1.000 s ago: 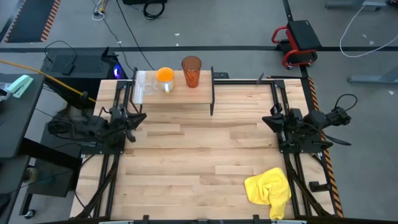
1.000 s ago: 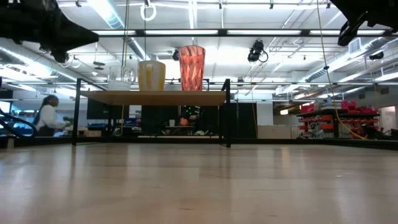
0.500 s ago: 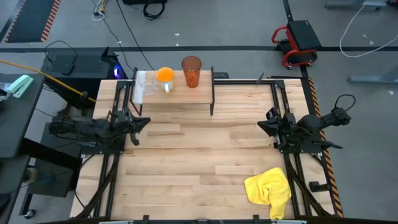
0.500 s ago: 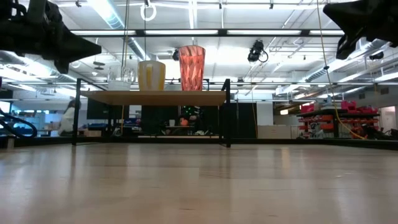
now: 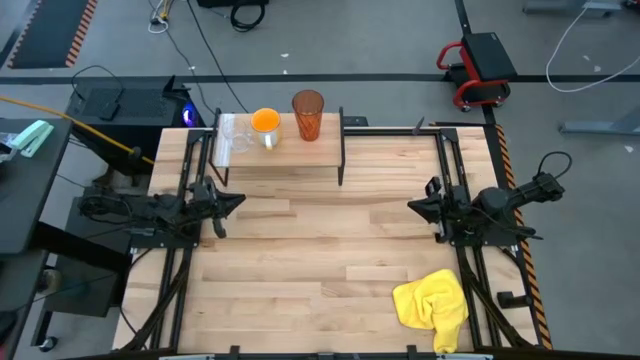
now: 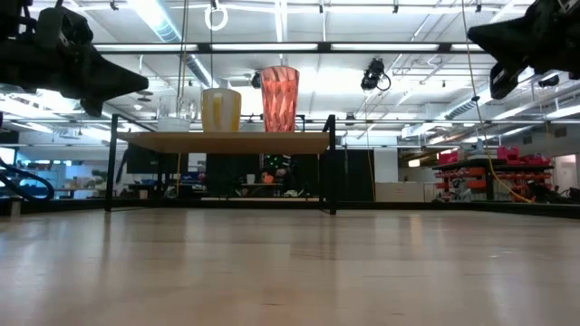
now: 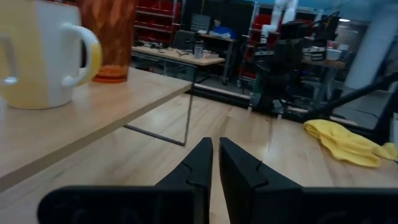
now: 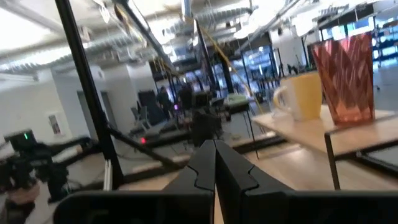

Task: Stack small to large cups/mugs on shelf
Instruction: Return to Home Position

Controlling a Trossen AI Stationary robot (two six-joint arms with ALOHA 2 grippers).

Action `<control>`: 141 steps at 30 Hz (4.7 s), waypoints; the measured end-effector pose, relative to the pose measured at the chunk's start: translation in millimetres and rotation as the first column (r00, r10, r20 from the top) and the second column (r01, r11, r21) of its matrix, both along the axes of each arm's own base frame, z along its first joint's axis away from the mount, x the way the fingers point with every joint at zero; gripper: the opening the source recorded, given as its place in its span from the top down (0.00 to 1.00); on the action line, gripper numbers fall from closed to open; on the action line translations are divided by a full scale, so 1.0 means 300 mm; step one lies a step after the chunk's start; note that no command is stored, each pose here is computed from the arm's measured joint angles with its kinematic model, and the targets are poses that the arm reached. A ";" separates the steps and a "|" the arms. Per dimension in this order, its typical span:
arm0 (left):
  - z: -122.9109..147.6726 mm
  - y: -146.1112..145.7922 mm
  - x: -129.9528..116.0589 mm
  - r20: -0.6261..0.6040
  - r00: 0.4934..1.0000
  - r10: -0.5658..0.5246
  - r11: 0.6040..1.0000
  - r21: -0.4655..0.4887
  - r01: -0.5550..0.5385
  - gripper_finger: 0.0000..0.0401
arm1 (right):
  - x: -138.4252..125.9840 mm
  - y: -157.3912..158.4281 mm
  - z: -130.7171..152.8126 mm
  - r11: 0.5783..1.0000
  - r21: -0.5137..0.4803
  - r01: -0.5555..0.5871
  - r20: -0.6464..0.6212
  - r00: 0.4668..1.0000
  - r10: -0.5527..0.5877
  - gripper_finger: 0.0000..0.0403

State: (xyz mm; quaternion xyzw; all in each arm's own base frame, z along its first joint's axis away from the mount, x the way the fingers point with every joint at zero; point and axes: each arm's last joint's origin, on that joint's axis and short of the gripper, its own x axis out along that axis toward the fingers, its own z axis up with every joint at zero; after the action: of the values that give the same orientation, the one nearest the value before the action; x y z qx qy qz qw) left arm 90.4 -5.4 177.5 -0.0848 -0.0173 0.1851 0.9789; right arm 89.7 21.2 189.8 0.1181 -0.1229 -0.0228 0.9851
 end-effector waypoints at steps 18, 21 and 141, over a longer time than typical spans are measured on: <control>-0.006 -0.002 0.000 -0.016 1.000 -0.025 1.000 -0.019 0.025 0.90 | 0.007 0.003 -0.040 0.998 -0.065 0.000 -0.122 0.992 -0.008 0.98; -0.006 -0.004 0.001 -0.019 0.999 -0.043 0.999 -0.019 0.043 0.90 | 0.008 0.003 -0.045 0.997 -0.072 -0.001 -0.138 0.990 -0.009 0.98; -0.007 -0.009 0.003 -0.033 0.995 -0.095 0.995 0.028 0.096 0.91 | 0.008 0.003 -0.047 0.998 -0.070 -0.002 -0.144 0.990 -0.008 0.98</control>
State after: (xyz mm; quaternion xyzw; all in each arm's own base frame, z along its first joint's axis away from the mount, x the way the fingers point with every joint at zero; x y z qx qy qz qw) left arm 91.3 -8.0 175.4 -0.0680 -0.0003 0.1393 0.9879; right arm 92.2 22.1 175.8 0.0812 -0.0525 -0.0285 0.9949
